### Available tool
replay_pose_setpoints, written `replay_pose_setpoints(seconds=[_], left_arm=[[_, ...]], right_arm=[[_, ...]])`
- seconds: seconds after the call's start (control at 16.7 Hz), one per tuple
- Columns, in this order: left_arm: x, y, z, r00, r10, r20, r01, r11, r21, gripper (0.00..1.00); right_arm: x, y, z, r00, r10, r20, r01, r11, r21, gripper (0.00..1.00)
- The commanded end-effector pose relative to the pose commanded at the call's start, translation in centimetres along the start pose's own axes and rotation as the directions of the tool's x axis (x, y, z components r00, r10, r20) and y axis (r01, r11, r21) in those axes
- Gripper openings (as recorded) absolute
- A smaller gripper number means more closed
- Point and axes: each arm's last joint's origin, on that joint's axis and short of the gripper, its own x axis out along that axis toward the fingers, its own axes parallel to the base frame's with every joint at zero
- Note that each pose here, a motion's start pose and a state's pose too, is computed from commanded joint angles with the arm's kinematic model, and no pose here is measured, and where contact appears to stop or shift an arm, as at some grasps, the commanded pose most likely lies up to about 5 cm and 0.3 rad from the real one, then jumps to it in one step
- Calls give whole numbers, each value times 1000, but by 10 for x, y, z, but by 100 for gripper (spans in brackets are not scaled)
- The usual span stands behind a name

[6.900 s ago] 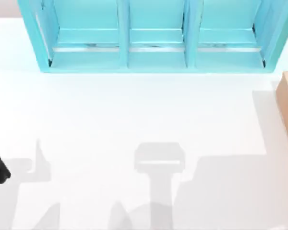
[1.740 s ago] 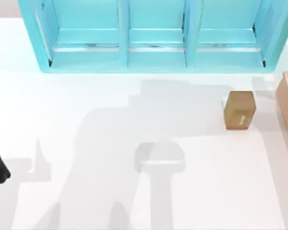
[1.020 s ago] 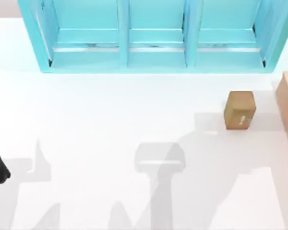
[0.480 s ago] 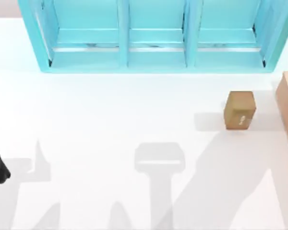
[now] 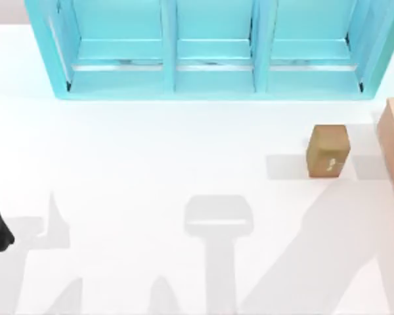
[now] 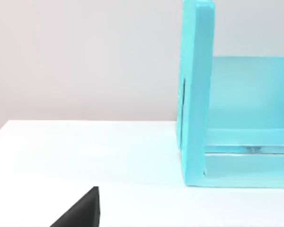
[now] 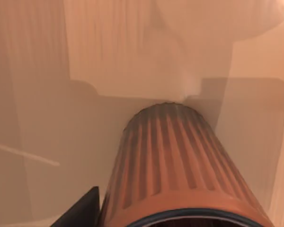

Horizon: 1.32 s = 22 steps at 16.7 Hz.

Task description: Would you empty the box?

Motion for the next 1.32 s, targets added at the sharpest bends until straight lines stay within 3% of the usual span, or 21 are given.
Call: replay_pose_setpoints(seconds=[0.06, 0.84, 1.32], left_arm=[[0, 0, 0, 1000, 0, 0, 0, 1000, 0, 100], [0, 0, 0, 1000, 0, 0, 0, 1000, 0, 100], [0, 0, 0, 1000, 0, 0, 0, 1000, 0, 100]], right_arm=[[0, 0, 0, 1000, 0, 0, 0, 1000, 0, 100], [0, 0, 0, 1000, 0, 0, 0, 1000, 0, 2], [0, 0, 0, 1000, 0, 0, 0, 1000, 0, 0]])
